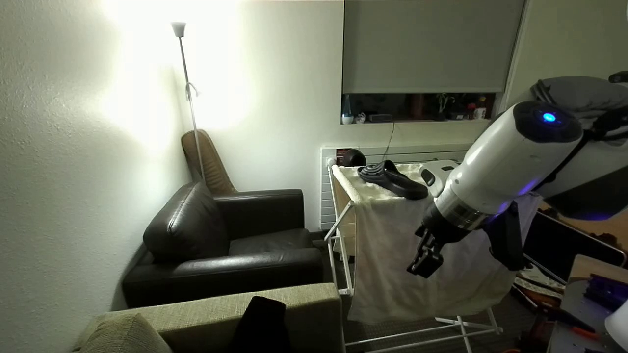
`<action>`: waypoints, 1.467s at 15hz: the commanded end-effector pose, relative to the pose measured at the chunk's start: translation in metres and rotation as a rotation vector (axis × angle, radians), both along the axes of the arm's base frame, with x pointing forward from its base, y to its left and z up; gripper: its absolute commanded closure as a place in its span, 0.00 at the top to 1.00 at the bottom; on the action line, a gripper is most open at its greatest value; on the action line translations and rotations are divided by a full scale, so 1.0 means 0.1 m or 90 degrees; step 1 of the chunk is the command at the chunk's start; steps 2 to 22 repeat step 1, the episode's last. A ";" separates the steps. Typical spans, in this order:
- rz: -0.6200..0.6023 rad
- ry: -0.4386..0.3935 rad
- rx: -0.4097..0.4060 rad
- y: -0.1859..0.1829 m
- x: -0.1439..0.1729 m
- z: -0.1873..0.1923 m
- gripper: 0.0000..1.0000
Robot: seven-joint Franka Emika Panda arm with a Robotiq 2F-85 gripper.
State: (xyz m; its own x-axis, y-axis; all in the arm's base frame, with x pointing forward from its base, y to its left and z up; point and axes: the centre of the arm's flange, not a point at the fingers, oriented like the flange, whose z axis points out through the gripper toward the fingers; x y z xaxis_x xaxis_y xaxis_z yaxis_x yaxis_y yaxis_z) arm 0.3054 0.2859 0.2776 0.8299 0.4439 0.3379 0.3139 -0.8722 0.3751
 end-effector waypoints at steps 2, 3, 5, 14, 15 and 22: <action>0.000 0.000 0.000 0.00 0.00 0.00 1.00; 0.000 0.000 0.000 0.00 0.00 0.00 1.00; 0.000 0.000 0.000 0.00 0.00 0.00 1.00; 0.000 0.000 0.000 0.00 0.00 0.00 1.00; 0.000 0.000 0.000 0.00 0.00 0.00 1.00; 0.000 0.000 0.000 0.00 0.00 0.00 1.00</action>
